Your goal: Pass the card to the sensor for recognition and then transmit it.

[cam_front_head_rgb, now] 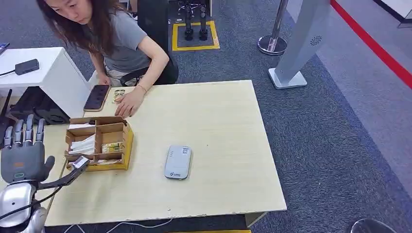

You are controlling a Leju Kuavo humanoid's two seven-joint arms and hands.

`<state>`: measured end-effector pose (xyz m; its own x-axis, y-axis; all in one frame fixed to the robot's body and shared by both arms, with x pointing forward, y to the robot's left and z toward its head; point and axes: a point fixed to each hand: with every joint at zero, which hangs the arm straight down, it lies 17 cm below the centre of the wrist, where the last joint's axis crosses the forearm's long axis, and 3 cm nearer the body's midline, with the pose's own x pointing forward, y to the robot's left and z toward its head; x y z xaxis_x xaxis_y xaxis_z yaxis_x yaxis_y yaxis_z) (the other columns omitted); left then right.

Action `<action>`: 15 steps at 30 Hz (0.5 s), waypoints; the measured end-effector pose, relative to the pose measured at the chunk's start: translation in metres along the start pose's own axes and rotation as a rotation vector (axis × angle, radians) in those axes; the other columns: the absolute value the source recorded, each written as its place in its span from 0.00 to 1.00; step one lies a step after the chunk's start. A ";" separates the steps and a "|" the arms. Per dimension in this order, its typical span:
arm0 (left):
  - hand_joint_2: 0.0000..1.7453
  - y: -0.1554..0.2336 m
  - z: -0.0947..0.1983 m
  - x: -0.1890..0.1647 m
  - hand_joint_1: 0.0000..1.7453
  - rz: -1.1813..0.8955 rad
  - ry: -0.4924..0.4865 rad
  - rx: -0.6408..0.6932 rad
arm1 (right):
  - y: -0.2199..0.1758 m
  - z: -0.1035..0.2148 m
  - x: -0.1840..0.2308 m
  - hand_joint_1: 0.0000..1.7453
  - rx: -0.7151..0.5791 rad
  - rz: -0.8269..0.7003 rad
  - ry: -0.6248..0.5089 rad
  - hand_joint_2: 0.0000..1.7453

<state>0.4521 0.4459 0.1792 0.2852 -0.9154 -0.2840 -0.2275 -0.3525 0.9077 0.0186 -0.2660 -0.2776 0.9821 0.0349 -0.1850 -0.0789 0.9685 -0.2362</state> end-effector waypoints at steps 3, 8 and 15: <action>1.00 -0.002 -0.004 0.000 0.00 0.007 0.001 -0.004 | 0.000 0.000 0.000 0.00 -0.001 0.002 -0.001 0.00; 1.00 -0.011 -0.006 0.005 0.00 0.021 -0.001 -0.030 | 0.000 0.000 0.001 0.00 -0.001 0.002 -0.004 0.00; 1.00 -0.048 0.009 0.025 0.00 0.073 -0.034 -0.171 | -0.006 0.000 -0.019 0.00 -0.022 0.030 0.102 0.00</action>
<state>0.4614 0.4381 0.1254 0.2411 -0.9445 -0.2233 -0.0845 -0.2496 0.9646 0.0008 -0.2724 -0.2732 0.9568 0.0374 -0.2882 -0.1128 0.9617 -0.2497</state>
